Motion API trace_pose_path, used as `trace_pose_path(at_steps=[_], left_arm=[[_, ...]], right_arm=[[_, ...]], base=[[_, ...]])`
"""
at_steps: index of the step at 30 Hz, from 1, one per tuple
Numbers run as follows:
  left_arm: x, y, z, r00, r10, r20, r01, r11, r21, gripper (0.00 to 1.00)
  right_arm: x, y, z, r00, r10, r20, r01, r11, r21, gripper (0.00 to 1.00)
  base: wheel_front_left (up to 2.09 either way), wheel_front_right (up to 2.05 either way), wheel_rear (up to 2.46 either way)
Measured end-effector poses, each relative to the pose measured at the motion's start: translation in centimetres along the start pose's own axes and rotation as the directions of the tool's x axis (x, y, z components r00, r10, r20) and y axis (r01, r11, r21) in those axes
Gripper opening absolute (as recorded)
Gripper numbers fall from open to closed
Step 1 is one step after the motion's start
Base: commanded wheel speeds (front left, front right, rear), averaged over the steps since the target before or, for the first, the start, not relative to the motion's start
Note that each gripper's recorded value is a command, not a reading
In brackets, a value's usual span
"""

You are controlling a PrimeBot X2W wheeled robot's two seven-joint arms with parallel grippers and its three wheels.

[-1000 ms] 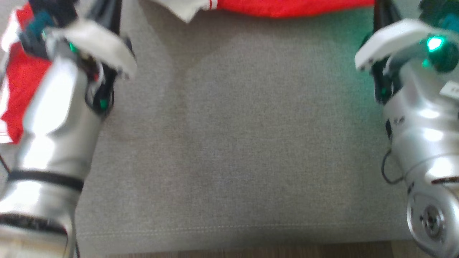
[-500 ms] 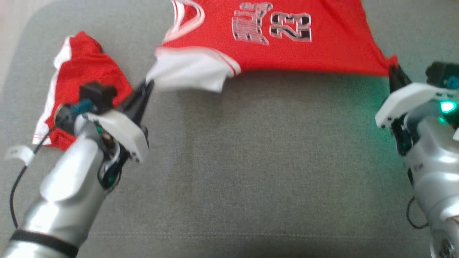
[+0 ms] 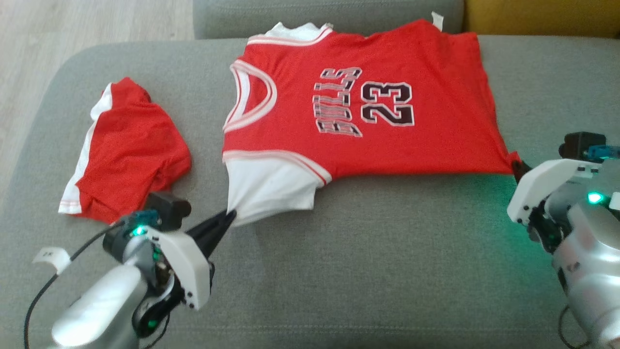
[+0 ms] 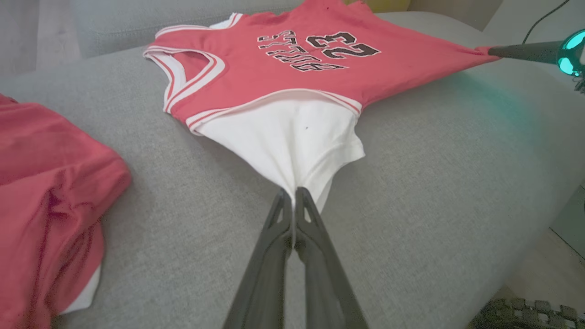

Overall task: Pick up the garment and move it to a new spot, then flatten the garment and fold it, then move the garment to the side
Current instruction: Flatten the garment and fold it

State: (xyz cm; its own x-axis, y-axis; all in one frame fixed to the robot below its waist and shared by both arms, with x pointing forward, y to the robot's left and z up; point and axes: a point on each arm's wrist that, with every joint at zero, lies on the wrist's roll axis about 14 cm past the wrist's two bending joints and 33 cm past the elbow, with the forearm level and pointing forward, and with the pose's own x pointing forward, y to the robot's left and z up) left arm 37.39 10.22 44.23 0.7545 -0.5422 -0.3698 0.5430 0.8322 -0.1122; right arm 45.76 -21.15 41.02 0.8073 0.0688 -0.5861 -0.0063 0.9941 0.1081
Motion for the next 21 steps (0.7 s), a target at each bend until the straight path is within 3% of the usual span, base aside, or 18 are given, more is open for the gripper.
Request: trace_pose_path(at_steps=[21], left_arm=[[-5.3, -5.4, -3.2, 0.967, -0.173, -0.186, 0.15, 0.98, -0.133, 0.0]], right_arm=[[-5.5, -2.6, -6.0, 0.951, 0.039, -0.307, -0.04, 0.999, 0.001, 0.0]], base=[[0.0, 0.0, 0.0]])
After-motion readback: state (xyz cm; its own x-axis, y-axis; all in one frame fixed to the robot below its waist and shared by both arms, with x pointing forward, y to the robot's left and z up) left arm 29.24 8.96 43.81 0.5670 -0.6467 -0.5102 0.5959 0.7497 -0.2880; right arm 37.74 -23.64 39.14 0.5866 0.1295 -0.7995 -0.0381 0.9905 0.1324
